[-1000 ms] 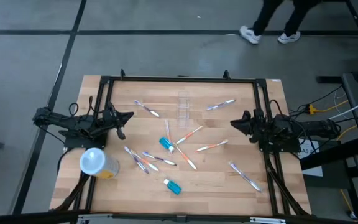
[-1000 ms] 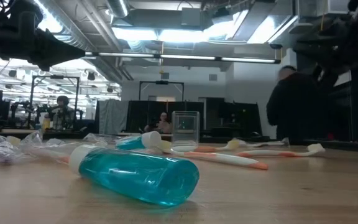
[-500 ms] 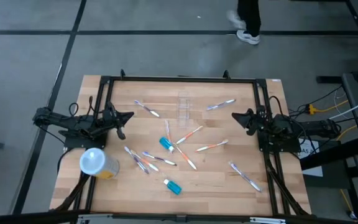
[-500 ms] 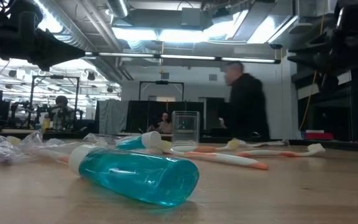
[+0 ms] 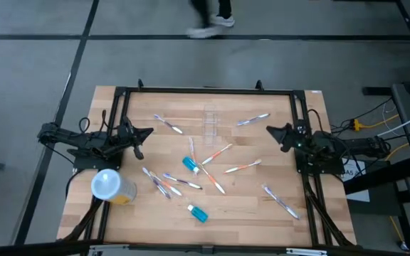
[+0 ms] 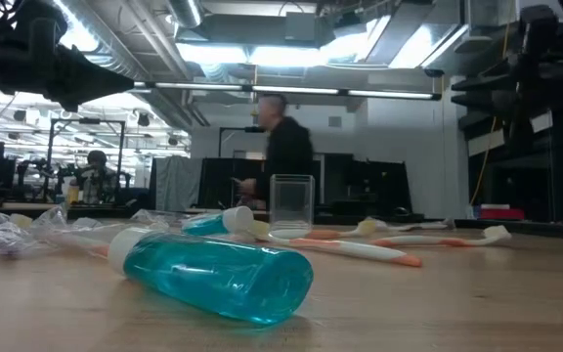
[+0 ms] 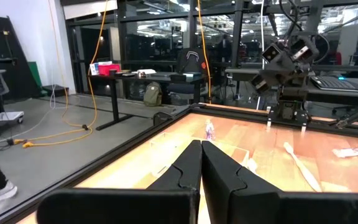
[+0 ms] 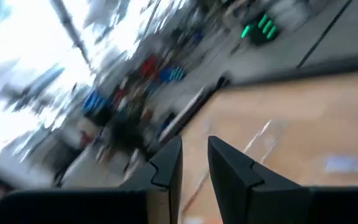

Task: Pick & Place toothbrushing station
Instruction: Put the blue mouthwash into the transparent organizer

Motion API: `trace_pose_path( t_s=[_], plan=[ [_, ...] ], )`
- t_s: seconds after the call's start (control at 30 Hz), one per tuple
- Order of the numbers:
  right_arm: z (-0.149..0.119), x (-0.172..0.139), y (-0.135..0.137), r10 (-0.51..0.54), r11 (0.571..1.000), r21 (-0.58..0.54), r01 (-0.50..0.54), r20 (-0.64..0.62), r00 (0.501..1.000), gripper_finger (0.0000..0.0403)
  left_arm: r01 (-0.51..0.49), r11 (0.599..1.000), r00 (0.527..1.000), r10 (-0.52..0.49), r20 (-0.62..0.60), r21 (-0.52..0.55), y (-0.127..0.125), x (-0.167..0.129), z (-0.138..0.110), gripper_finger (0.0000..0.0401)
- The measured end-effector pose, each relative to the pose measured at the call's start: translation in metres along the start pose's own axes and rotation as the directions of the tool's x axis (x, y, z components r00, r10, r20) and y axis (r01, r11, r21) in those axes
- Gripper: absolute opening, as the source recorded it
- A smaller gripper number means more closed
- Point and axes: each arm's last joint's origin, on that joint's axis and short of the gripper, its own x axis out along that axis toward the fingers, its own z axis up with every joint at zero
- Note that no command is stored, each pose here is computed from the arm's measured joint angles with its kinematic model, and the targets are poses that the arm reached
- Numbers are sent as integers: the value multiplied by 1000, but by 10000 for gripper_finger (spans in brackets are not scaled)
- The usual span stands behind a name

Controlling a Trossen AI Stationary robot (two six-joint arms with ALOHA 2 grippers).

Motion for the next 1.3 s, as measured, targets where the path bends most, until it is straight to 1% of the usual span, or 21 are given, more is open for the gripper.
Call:
trace_pose_path(
  t_s=[0.1, 0.2, 0.3, 0.43, 0.67, 0.73, 0.8, 0.9, 0.97, 1.0, 1.07, 1.13, 1.23, 1.3],
  plan=[
    [-5, 0, 4, 133, 988, -58, -142, -141, 981, 80, 0, 1000, 1000, 0, 0, 0, 0, 0, 0, 4],
    [-11, -1, 4, 203, 965, -106, -238, -271, 941, 80, 0, 1000, 1000, 0, 0, 0, 0, 0, 0, 4],
    [-16, -1, 3, 236, 941, -146, -305, -363, 902, 80, 0, 1000, 1000, 0, 0, 0, 0, 0, 0, 4],
    [-21, 0, 3, 268, 903, -188, -386, -455, 849, 80, 0, 1000, 1000, 0, 0, 0, 0, 0, 0, 4],
    [-28, 1, 5, 334, 860, -138, -492, -577, 745, 80, 0, 1000, 1000, 0, 0, 0, 0, 0, 0, 4],
    [-29, 1, 7, 364, 840, -121, -529, -597, 715, 80, 0, 1000, 1000, 0, 0, 0, 0, 0, 0, 4],
    [-27, 1, 10, 411, 810, -108, -576, -596, 690, 80, 0, 1000, 1000, 0, 0, 0, 0, 0, 0, 4],
    [-24, 2, 15, 475, 777, -86, -624, -572, 669, 80, 0, 1000, 1000, 0, 0, 0, 0, 0, 0, 4],
    [-22, 2, 19, 518, 746, -76, -661, -558, 648, 80, 0, 1000, 1000, 0, 0, 0, 0, 0, 0, 4],
    [-21, 2, 20, 532, 734, -74, -675, -555, 640, 80, 0, 1000, 1000, 0, 0, 0, 0, 0, 0, 4],
    [-21, 2, 20, 532, 729, -80, -680, -559, 636, 80, 0, 1000, 1000, 0, 0, 0, 0, 0, 0, 4],
    [-22, 2, 20, 538, 713, -91, -695, -566, 625, 80, 0, 1000, 1000, 0, 0, 0, 0, 0, 0, 4],
    [-20, 1, 23, 585, 665, -84, -742, -559, 588, 80, 0, 1000, 1000, 0, 0, 0, 0, 0, 0, 4],
    [-14, 0, 30, 656, 614, -63, -787, -514, 553, 80, 0, 1000, 1000, 0, 0, 0, 0, 0, 0, 4]
  ],
)
